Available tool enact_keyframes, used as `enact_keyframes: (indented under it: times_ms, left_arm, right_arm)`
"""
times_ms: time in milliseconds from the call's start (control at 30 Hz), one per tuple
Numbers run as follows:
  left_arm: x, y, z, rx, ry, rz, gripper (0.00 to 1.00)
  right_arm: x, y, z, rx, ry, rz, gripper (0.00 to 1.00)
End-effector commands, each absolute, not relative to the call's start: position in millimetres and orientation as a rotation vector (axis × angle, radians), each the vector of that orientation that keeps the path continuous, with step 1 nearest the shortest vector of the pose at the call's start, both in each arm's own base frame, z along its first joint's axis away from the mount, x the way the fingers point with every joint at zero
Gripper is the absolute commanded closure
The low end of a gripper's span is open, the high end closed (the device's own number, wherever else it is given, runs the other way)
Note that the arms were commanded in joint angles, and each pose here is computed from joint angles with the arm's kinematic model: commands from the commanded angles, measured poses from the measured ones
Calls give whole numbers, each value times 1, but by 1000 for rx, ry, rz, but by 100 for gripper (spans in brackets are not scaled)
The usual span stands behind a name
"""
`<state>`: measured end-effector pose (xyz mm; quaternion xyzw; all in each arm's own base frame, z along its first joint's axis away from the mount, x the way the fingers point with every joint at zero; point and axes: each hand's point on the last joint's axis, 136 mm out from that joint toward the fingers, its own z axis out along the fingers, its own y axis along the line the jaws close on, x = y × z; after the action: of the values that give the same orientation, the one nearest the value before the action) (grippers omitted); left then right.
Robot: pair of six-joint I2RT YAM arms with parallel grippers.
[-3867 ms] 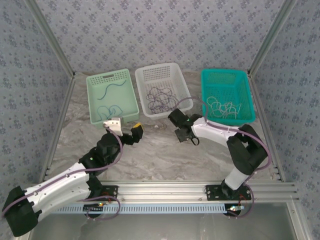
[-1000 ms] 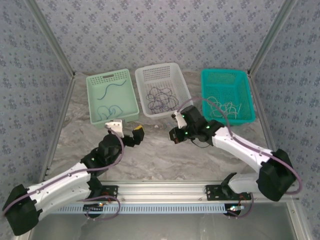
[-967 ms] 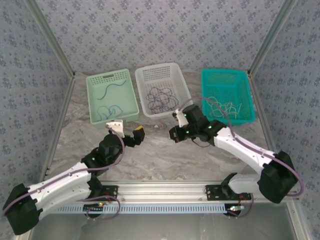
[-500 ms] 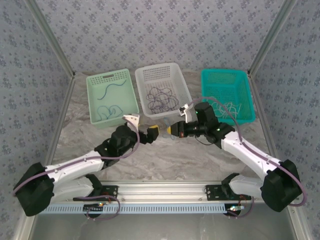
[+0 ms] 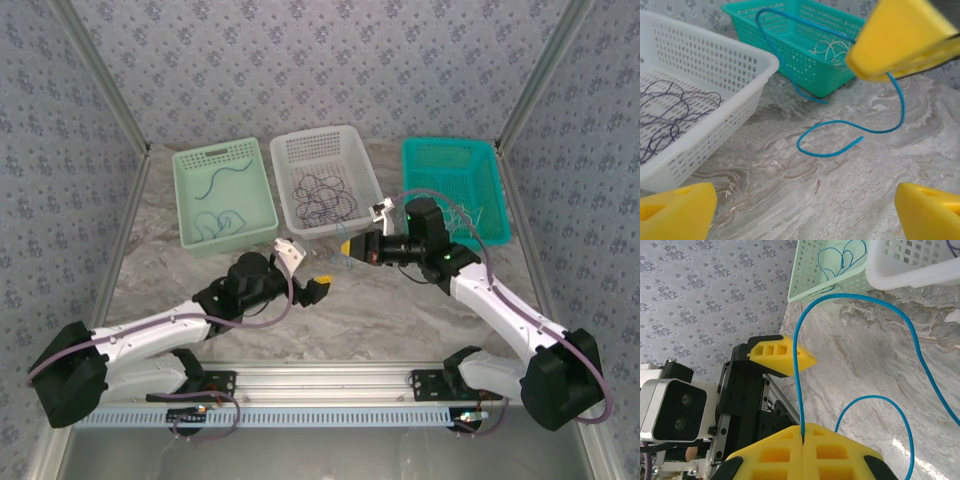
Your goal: Untangle the cables
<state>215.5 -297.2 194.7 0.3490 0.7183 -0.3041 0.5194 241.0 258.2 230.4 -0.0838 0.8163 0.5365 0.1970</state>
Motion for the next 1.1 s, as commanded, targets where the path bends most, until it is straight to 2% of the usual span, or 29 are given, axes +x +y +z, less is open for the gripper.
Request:
enact_keyframes:
  times_ms: [0,533,767,833,1067]
  left_arm:
    - [210,-300,217,920,1611,-692,8]
    - [207,-326,222,1088,1541,-652,10]
    - [211,-339,208,1133,1573,-649,17]
    - [211,-341,210,1134,1568,-659,24]
    - [212,-348,211,1134,1573,-690,71]
  right_arm:
    - [235,258,230,-209,2308,1558,100]
    - [233,259,232,-168,2329,1607,100]
    - [231,260,234,-175,2320,1629,100]
    - [231,260,234,-171,2321,1630,100]
    - [232,259,234,-162,2315,1635,100]
